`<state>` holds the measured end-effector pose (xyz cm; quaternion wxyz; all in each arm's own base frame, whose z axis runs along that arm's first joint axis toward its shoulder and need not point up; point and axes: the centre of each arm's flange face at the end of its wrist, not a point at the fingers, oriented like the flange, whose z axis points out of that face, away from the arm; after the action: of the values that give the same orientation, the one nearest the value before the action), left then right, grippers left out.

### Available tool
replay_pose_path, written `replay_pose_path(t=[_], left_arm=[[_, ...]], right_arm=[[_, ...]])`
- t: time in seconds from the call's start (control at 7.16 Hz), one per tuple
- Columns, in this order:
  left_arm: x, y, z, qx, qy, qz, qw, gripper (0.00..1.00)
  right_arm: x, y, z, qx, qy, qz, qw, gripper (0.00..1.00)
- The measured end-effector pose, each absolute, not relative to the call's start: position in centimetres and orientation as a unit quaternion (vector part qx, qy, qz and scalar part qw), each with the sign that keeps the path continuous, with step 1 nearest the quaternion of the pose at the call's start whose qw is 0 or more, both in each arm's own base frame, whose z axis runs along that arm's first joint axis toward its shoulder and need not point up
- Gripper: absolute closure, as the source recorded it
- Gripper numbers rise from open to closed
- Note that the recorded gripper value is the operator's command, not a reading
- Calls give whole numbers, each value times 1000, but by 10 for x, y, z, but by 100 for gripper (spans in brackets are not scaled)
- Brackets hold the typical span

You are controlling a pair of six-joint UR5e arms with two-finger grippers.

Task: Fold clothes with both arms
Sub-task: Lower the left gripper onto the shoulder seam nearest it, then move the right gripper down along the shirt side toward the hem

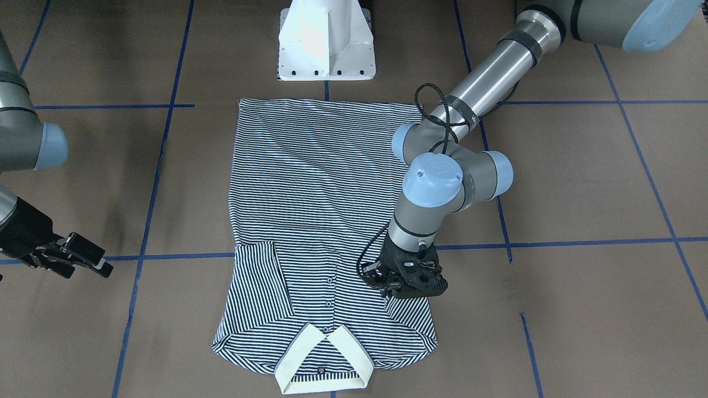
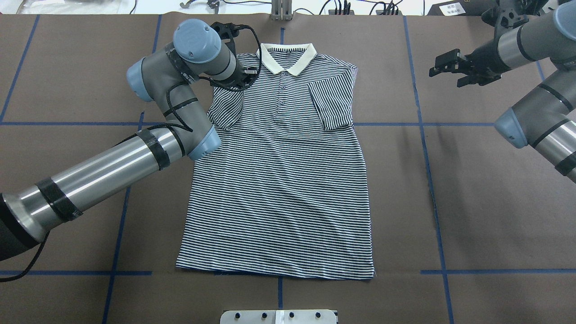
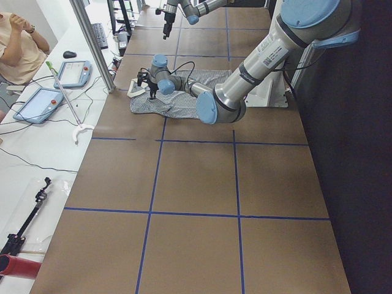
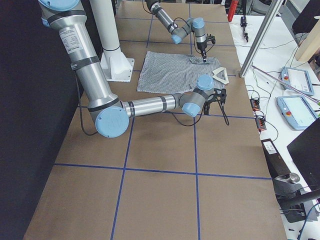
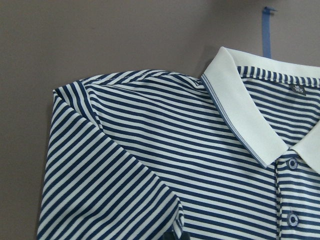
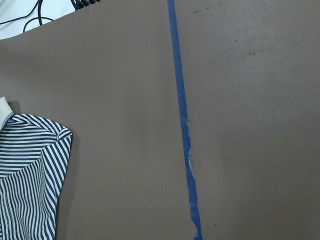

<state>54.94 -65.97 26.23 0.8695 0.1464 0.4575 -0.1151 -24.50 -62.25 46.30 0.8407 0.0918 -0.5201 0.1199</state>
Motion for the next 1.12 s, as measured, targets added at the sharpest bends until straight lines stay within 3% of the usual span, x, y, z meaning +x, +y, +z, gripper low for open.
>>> replay_pose_path(t=[0.28,0.56,0.84,1.12], left_arm=[[539,-651,252,163,474,-115,858,20],[491,-602,249,179,514,-104,832,21],[446,-561,286,146,536,-80,828,17],[424,-548,304,137,540,-77,827,17]], right_arm=[[-260,-626,439,100,-523,138,835,0],[-296,-607,383,66,-554,202,805,0],[-376,-536,313,25,-562,272,781,3],[-437,-422,254,-5,-516,301,802,5]])
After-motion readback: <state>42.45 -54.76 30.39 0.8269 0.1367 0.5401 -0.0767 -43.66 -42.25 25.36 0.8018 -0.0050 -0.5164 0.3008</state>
